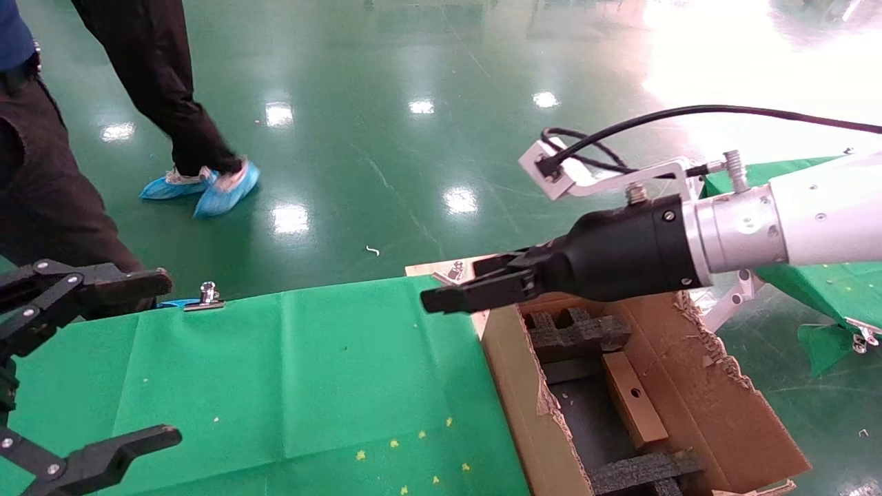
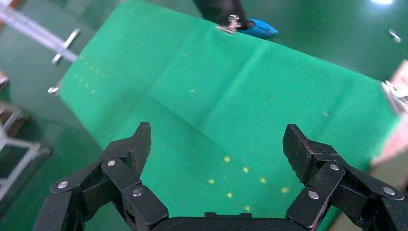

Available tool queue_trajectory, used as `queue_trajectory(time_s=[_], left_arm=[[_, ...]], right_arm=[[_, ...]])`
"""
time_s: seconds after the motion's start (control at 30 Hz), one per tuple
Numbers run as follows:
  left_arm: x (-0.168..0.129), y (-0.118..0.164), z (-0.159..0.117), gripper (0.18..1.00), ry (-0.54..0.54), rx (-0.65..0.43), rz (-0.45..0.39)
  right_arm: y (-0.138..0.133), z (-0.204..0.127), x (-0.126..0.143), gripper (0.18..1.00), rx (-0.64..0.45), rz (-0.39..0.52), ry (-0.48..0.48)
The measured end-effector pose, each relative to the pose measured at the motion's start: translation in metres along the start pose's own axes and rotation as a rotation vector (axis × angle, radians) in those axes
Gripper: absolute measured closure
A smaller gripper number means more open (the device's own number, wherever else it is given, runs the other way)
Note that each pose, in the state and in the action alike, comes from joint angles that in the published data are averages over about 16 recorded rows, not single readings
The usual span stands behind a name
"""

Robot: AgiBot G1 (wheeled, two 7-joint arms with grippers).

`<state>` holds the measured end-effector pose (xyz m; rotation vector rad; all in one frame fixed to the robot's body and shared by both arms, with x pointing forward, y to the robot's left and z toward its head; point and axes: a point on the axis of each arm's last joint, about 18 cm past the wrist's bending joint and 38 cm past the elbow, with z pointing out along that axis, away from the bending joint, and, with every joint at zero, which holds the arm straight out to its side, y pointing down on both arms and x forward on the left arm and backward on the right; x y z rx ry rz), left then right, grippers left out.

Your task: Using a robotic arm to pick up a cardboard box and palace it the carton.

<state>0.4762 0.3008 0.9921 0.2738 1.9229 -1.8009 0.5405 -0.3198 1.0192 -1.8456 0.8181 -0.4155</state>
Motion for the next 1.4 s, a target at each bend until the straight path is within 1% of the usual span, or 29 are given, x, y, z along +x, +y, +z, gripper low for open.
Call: queue_trajectory(time_s=[0.4, 0.8, 1.17, 1.4], left_arm=[[0.000, 0.000, 0.000, 0.184, 0.000, 0.000, 0.000], [0.000, 0.000, 0.000, 0.184, 0.000, 0.000, 0.000], [0.000, 0.000, 0.000, 0.184, 0.000, 0.000, 0.000], [0.000, 0.000, 0.000, 0.184, 0.000, 0.000, 0.000]], right_arm=[[0.002, 0.012, -0.026, 0.178, 0.062, -0.194, -0.180], [0.010, 0.011, -0.044, 0.178, 0.184, -0.380, -0.328], [0.024, 0.000, -0.054, 0.178, 0.341, -0.541, -0.415], [0.030, -0.005, -0.055, 0.178, 0.397, -0.592, -0.430]])
